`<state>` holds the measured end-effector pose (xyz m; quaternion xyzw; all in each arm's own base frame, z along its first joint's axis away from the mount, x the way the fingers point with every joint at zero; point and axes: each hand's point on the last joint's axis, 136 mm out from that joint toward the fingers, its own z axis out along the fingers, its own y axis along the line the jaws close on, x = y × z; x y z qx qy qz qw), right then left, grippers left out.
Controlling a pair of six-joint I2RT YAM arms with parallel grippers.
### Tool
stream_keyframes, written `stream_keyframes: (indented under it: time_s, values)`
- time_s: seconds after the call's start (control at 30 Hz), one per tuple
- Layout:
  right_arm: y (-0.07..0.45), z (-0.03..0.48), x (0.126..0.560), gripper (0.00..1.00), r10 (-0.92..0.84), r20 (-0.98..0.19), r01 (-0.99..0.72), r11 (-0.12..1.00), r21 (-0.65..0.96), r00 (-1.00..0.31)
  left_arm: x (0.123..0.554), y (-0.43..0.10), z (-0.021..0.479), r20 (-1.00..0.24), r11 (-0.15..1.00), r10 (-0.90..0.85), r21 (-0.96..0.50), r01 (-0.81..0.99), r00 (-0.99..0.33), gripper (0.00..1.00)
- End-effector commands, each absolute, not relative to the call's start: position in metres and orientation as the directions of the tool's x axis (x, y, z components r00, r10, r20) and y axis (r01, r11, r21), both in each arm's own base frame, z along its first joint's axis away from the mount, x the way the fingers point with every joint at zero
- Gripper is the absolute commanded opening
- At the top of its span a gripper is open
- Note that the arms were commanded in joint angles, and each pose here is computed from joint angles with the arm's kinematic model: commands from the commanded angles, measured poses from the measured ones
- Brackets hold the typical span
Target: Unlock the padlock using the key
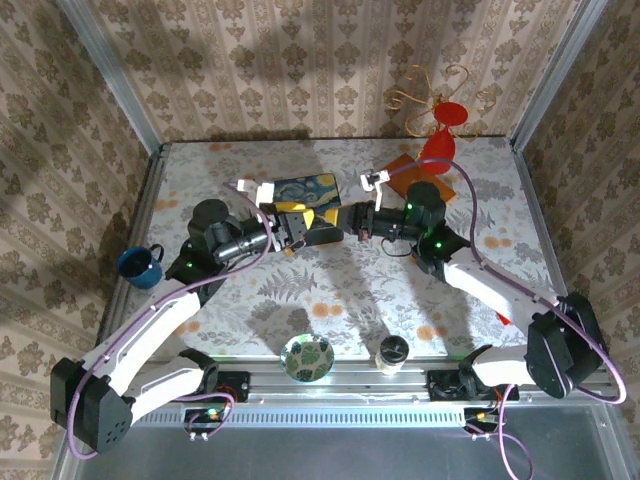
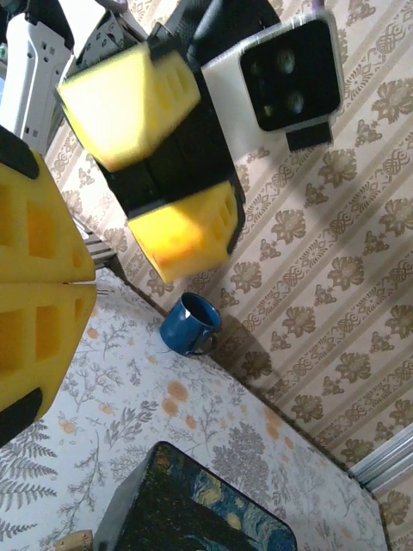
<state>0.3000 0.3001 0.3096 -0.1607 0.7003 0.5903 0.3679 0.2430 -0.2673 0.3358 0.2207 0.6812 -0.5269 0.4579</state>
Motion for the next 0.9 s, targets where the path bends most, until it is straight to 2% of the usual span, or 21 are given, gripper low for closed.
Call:
stream_keyframes:
  time_s: [0.0,0.13,0.43,0.7,0.87]
  values:
    - [0.308,0.345,0.298,0.0,0.245,-0.724,-0.713,0.148,0.686,-0.645,0.227,-0.275,0.352,-0.867,0.235,-0.179,-0.497,0.836,-0.465,0.45]
    - [0.314,0.346,0.3,0.0,0.244,-0.701,-0.704,0.091,0.705,-0.67,0.238,-0.27,0.345,-0.836,0.245,-0.192,-0.548,0.8,-0.515,0.45]
    - [0.315,0.352,0.294,0.0,0.245,-0.707,-0.711,0.086,0.697,-0.663,0.246,-0.26,0.345,-0.795,0.216,-0.217,-0.604,0.767,-0.566,0.45]
    - [0.32,0.358,0.29,0.0,0.24,-0.712,-0.719,0.075,0.691,-0.659,0.244,-0.265,0.343,-0.791,0.176,-0.199,-0.609,0.773,-0.578,0.4]
    - [0.323,0.36,0.288,0.0,0.237,-0.715,-0.723,0.067,0.688,-0.658,0.254,-0.258,0.338,-0.778,0.201,-0.219,-0.627,0.753,-0.589,0.33]
